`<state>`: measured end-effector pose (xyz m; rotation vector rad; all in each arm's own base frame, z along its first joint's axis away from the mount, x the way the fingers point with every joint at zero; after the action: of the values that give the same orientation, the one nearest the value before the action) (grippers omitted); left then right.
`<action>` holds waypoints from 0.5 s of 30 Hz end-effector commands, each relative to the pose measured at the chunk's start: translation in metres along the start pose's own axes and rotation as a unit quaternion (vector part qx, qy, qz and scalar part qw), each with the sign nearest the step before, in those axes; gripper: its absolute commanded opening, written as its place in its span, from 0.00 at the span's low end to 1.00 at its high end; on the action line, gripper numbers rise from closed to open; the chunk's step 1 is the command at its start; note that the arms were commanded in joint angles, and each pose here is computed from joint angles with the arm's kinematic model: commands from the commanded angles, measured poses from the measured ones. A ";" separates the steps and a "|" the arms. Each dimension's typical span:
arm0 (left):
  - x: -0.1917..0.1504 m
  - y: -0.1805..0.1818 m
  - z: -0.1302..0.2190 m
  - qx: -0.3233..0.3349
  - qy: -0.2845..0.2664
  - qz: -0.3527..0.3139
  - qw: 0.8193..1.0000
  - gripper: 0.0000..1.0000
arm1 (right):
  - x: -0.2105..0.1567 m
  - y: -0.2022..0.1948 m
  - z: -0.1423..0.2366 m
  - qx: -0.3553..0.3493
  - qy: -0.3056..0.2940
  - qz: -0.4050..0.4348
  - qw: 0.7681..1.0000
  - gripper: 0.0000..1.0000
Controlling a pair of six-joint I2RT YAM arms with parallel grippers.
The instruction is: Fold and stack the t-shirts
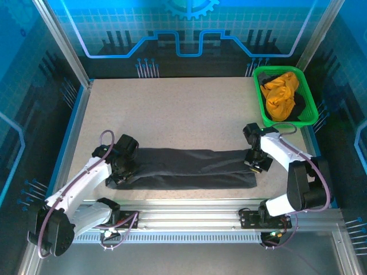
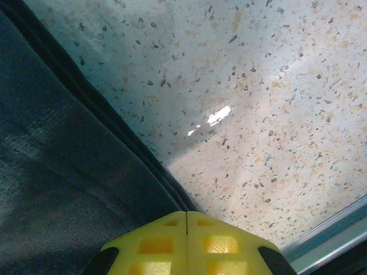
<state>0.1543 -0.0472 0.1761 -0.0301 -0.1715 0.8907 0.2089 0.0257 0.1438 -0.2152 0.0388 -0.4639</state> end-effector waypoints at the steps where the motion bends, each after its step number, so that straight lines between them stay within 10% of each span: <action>1: -0.005 0.008 -0.007 0.036 0.010 -0.007 0.999 0.00 | 0.007 0.002 -0.003 -0.012 0.015 0.005 1.000 0.00; 4: -0.006 0.009 -0.008 0.042 0.015 -0.009 0.999 0.04 | 0.014 0.007 0.000 -0.001 0.011 0.007 1.000 0.05; 8: 0.001 0.005 0.008 0.034 -0.012 -0.012 0.999 0.52 | 0.015 0.000 0.018 0.005 -0.026 -0.002 1.000 0.37; 15: 0.074 -0.022 0.023 -0.079 -0.050 0.084 0.992 0.57 | 0.037 0.015 0.046 0.112 -0.105 0.032 0.988 0.49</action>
<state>0.1870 -0.0211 0.2046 -0.0755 -0.2648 1.0076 0.2328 0.0277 0.1783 -0.1265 -0.1357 -0.4222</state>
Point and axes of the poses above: each hand's point on the last joint's axis, 136 mm out from that joint toward the fingers, its own z axis back along the fingers, its own y axis along the line the jaws close on, x = y × z, the point moved 10 cm from there along z, back along the fingers, and after that the axes turned 8 degrees about z, right-handed, at the moved point
